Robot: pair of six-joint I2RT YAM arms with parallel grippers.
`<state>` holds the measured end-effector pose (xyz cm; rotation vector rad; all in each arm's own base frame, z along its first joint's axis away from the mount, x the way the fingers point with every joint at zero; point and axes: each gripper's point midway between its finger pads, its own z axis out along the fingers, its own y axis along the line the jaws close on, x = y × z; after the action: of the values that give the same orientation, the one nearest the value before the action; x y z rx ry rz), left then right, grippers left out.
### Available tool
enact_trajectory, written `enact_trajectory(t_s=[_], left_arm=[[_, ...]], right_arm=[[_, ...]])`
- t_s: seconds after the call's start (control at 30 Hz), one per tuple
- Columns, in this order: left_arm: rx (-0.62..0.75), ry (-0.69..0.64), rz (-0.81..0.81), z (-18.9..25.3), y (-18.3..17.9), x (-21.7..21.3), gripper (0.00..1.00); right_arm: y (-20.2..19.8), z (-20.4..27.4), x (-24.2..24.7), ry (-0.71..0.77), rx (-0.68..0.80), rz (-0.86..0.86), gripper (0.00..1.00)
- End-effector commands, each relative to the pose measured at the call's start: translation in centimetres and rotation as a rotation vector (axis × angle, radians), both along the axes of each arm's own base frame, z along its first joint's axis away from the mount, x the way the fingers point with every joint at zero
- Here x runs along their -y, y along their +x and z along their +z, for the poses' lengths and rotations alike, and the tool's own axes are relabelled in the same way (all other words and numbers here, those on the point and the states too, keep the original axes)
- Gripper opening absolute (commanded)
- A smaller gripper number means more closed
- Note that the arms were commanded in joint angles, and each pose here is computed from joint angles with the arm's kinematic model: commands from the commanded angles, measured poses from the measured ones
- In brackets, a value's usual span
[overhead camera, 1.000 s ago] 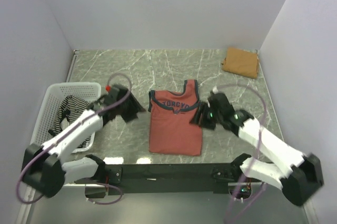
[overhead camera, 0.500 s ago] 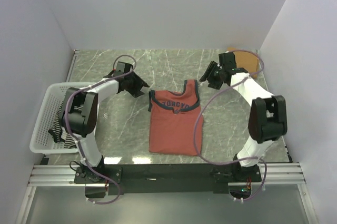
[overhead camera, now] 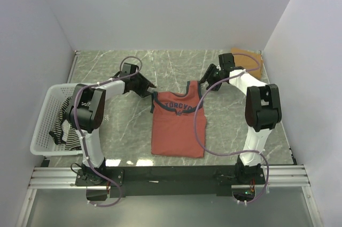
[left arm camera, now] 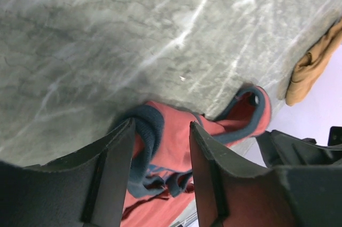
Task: Fold and stack the tank tops
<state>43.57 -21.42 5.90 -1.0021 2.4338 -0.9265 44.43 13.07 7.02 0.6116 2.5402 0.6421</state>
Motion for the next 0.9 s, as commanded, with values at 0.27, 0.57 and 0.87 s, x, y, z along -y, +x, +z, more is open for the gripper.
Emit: enact_trajectory(t_s=[0.27, 0.57, 0.87], left_arm=[[0.033, -0.029, -0.029, 0.2, 1.8, 1.8, 0.38], [0.061, -0.029, -0.093, 0.2, 2.2, 2.5, 0.31], [0.027, -0.048, -0.048, 1.6, -0.4, 1.5, 0.45]], right_arm=[[3.4, -0.3, -1.6, 0.102, 0.008, -0.006, 0.60], [5.0, -1.9, -2.2, 0.124, -0.013, 0.001, 0.52], [4.6, -2.0, -1.8, 0.100, -0.004, 0.003, 0.49]])
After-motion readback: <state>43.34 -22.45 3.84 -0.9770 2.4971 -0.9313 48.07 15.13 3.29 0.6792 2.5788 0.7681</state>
